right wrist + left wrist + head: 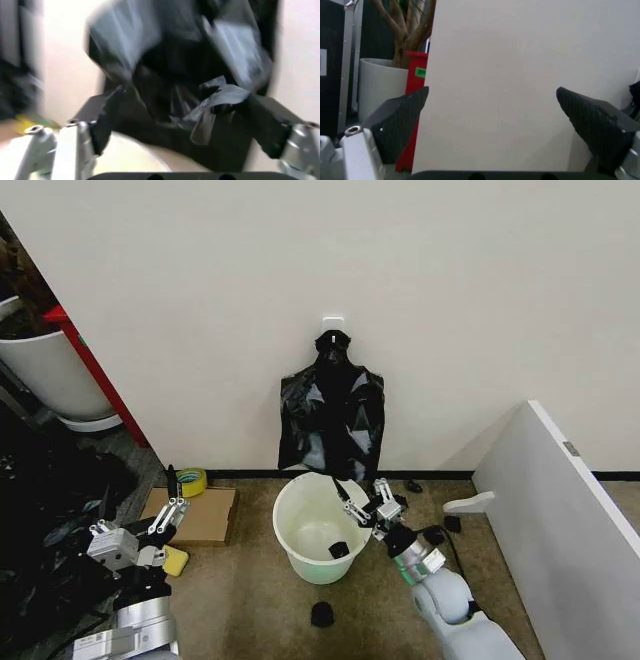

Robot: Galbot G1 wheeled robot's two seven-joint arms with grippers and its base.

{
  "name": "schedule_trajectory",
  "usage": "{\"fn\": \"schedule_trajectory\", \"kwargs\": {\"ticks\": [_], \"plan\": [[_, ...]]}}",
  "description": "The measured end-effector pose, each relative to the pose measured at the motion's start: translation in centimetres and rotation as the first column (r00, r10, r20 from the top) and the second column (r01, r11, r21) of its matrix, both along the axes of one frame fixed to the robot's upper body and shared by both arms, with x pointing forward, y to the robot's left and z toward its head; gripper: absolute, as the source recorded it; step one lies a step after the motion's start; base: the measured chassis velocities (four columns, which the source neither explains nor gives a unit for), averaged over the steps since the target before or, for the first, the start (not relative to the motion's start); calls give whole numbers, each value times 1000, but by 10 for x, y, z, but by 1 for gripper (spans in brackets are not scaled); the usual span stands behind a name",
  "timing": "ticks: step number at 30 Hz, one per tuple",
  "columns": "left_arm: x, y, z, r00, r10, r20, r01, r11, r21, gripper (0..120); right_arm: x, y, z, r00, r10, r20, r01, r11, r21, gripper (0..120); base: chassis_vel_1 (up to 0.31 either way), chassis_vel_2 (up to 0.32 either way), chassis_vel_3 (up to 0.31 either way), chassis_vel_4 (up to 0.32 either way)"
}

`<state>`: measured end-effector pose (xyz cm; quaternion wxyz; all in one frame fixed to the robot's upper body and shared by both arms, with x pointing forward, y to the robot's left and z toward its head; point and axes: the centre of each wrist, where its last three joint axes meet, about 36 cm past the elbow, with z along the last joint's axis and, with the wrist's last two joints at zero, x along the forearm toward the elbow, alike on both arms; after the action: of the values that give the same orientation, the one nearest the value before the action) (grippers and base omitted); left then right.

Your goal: Place the garbage bag over the trash bin.

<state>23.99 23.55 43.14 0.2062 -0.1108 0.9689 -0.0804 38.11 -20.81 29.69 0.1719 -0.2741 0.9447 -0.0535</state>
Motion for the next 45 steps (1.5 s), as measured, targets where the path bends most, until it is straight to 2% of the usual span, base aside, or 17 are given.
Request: {"fn": "schedule_trajectory", "kwargs": {"ticks": [2, 4, 6, 7, 9, 11, 15, 16, 17, 19, 22, 29, 32, 34, 38, 40, 45], "plan": [[1, 1, -2, 1000, -1, -2, 1, 1000, -2, 100, -15, 7, 5, 986, -154, -69, 149, 986, -72, 89, 0, 0, 0, 0], [2, 1, -3, 1000, -3, -5, 3, 1000, -4, 100, -40, 23, 21, 934, -299, -196, 280, 952, -120, 95, 0, 0, 0, 0], [3, 1, -4, 1000, -4, -5, 4, 1000, -7, 100, -61, 40, 46, 866, -353, -355, 339, 935, -103, 99, 0, 0, 0, 0], [3, 1, -4, 1000, -4, -5, 4, 1000, -7, 100, -61, 40, 46, 866, -353, -355, 339, 935, -103, 99, 0, 0, 0, 0], [4, 1, -4, 1000, -6, -5, 6, 1000, -8, 100, -69, 49, 59, 813, -367, -452, 363, 926, -101, 100, 0, 0, 0, 0], [4, 1, -4, 1000, -6, -6, 6, 1000, -8, 100, -69, 53, 68, 792, -384, -475, 389, 916, -92, 100, 0, 0, 0, 0], [5, 2, -6, 1000, -6, -10, 6, 1000, -8, 100, -45, 48, 61, 886, -387, -256, 381, 921, -77, 100, 0, 0, 0, 0], [5, 2, -6, 1000, -6, -10, 6, 1000, -8, 100, -45, 48, 61, 886, -387, -256, 381, 921, -77, 100, 0, 0, 0, 0], [5, 2, -7, 1000, -6, -11, 6, 1000, -8, 100, -35, 46, 54, 910, -379, -170, 366, 925, -103, 100, 0, 0, 0, 0], [6, 2, -8, 1000, -6, -13, 6, 1000, -7, 100, -15, 44, 45, 927, -370, -61, 357, 921, -158, 100, 0, 0, 0, 0], [7, 2, -9, 1000, -6, -18, 5, 1000, -9, 100, 9, 46, 36, 935, -353, 29, 350, 909, -225, 100, 0, 0, 0, 0], [8, 3, -12, 1000, -3, -28, 3, 1000, -13, 100, 24, 67, 32, 958, -280, 53, 284, 922, -262, 100, 0, 0, 0, 0], [8, 3, -12, 1000, -2, -30, 2, 1000, -14, 100, 29, 70, 29, 960, -272, 66, 280, 917, -286, 100, 0, 0, 0, 0], [8, 3, -12, 1000, -1, -30, 0, 1000, -15, 100, 35, 72, 25, 958, -267, 104, 286, 895, -342, 97, 0, 0, 0, 0], [8, 3, -13, 999, 3, -32, -3, 1000, -18, 100, 46, 71, 15, 932, -314, 180, 362, 824, -436, 81, 0, 0, 0, 0], [8, 3, -13, 999, 3, -32, -4, 1000, -19, 100, 47, 72, 14, 926, -329, 186, 378, 813, -443, 80, 0, 0, 0, 0], [8, 2, -15, 999, 6, -34, -7, 1000, -19, 100, 47, 76, 13, 896, -399, 197, 444, 771, -457, 58, 0, 0, 0, 0]]}}
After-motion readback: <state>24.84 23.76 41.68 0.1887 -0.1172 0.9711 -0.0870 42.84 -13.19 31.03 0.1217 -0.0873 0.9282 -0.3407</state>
